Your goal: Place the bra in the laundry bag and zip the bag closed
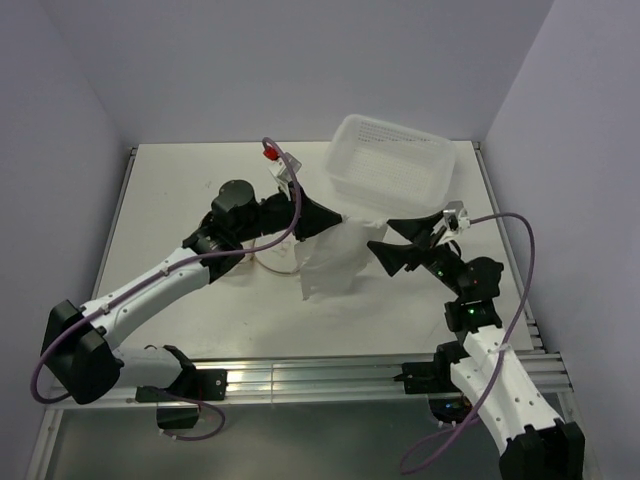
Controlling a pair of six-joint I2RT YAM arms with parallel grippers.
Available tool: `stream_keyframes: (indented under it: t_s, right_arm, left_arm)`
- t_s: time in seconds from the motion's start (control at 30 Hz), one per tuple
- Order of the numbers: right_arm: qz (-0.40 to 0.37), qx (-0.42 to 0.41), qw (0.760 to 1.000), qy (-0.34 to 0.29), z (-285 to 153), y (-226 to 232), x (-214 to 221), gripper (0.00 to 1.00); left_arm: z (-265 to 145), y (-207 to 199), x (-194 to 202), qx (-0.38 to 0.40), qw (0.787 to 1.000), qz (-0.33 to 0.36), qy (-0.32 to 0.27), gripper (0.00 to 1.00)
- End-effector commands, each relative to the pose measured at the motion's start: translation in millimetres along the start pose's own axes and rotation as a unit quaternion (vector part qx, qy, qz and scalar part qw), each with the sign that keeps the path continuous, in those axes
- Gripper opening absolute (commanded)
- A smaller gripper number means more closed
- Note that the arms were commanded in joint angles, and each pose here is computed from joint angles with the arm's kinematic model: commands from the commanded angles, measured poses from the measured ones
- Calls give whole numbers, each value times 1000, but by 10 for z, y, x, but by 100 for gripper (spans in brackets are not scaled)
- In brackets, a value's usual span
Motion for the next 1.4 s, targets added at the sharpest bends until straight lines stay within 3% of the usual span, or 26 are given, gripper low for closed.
stream_keyframes:
  t_s: [0.0, 0.13, 0.27, 0.43, 0.5, 0.8, 1.0, 1.1, 1.13, 1.2, 1.23, 1.27, 1.37]
  right_arm:
    - [-89, -48, 995, -16, 15, 370, -455, 100]
    - [-99, -96, 990, 31, 93, 587, -556, 100]
    - [-71, -118, 982, 132, 212, 703, -327, 100]
    - [-99, -139, 958, 232, 399, 818, -114, 100]
    - [-101, -104, 959, 245, 463, 701, -70, 100]
    - [-69, -117, 936, 324, 474, 716, 400, 100]
    - [-59, -130, 931, 335, 566, 802, 549, 96]
    - [-56, -129, 929, 341, 601, 825, 609, 84]
    - [-56, -125, 930, 341, 614, 820, 616, 72]
    - [-58, -120, 933, 336, 637, 803, 630, 61]
    - [-61, -118, 934, 331, 649, 800, 624, 43]
    - [-47, -112, 937, 327, 667, 808, 615, 33]
    - [-41, -105, 945, 307, 701, 826, 551, 14]
  left_arm:
    - [-117, -313, -304, 38, 998, 46, -9, 0]
    - [-191, -264, -195, 11, 998, 45, 35, 0]
    - [-255, -280, -126, 12, 998, 47, 44, 0]
    - [-335, -365, -76, 33, 997, 48, 43, 0]
    - [-369, -386, -71, 35, 997, 51, 42, 0]
    - [-409, -374, -87, 21, 998, 51, 39, 0]
    - [-403, -396, -90, 29, 998, 49, 34, 0]
    - [-411, -382, -99, 21, 998, 50, 32, 0]
    - [-410, -370, -98, 17, 998, 50, 31, 0]
    - [-420, -368, -90, 16, 998, 49, 31, 0]
    - [-422, -358, -86, 12, 998, 48, 31, 0]
    - [-425, -340, -90, 5, 998, 47, 28, 0]
    - [-446, -279, -83, -19, 999, 42, 25, 0]
Point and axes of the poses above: each gripper's point midway between its finger pads, its own z axis out along the fingers, its own y axis along the line the jaws close on, x = y × z, the point moved 3 cm from there along -z, back along the fingers, and after that the axes turned 5 degrees about z, right-handed, at the moved point
